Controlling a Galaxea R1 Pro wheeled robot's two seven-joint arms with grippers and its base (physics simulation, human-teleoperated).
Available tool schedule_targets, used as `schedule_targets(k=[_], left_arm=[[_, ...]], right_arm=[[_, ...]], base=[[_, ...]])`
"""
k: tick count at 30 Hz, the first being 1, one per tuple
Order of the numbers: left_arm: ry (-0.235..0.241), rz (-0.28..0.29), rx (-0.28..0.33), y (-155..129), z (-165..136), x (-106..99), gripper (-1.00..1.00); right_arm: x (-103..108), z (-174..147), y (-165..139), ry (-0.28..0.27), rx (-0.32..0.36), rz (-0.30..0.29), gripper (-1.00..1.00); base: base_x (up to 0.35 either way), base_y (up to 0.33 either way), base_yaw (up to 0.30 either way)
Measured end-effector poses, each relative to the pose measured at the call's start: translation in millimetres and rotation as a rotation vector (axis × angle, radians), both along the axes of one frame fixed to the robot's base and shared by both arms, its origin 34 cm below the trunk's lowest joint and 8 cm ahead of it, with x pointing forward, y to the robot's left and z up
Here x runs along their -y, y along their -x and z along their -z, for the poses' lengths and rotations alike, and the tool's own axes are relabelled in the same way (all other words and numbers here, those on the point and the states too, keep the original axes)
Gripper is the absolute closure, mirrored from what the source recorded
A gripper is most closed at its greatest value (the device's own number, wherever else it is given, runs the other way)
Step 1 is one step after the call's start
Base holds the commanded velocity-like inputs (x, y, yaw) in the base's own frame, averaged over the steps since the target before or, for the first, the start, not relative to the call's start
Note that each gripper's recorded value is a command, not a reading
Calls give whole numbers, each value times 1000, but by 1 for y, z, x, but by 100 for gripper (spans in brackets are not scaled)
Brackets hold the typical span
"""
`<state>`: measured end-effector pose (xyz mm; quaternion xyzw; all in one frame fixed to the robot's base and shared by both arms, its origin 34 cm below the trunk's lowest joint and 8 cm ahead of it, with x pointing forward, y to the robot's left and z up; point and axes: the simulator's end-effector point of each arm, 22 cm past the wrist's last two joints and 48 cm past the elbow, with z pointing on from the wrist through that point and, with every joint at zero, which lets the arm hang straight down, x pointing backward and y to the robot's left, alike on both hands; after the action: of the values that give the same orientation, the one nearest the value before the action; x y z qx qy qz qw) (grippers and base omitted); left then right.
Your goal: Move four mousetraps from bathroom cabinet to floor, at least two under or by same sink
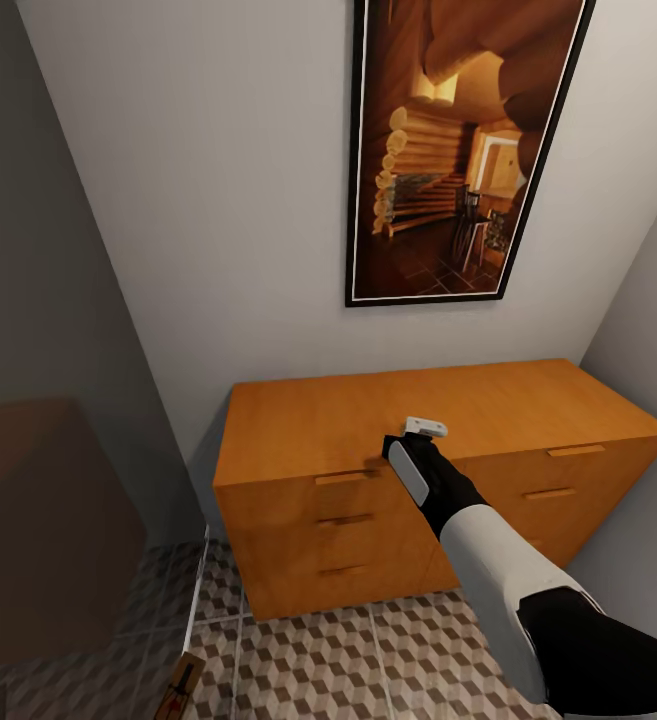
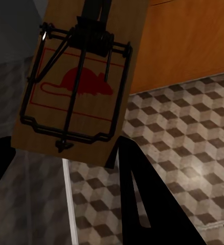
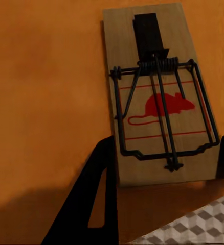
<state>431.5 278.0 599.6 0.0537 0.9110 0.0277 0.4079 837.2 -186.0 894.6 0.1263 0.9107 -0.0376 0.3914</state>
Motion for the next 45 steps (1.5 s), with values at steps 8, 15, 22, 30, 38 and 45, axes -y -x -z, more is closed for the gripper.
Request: schedule_targets(k=[8, 15, 22, 30, 38, 45], left_arm=[[0, 0, 0, 0, 0, 0, 100], [0, 0, 0, 0, 0, 0, 100], [0, 0, 0, 0, 0, 0, 100], [0, 0, 0, 0, 0, 0, 100], [-1, 0, -1, 0, 0, 0, 100], [0, 0, -1, 0, 0, 0, 100]], right_arm=[[9, -22, -5, 27, 24, 29, 100], [3, -55, -12, 23, 48, -4, 100], [3, -81, -15, 32, 71, -12, 100], [9, -121, -13, 65, 95, -9, 100], [7, -145, -10, 69, 115, -28, 100], [14, -175, -2, 106, 129, -20, 100]], base=[[0, 0, 0], [0, 0, 0], [0, 0, 0], [0, 0, 0], [0, 0, 0], [0, 0, 0]])
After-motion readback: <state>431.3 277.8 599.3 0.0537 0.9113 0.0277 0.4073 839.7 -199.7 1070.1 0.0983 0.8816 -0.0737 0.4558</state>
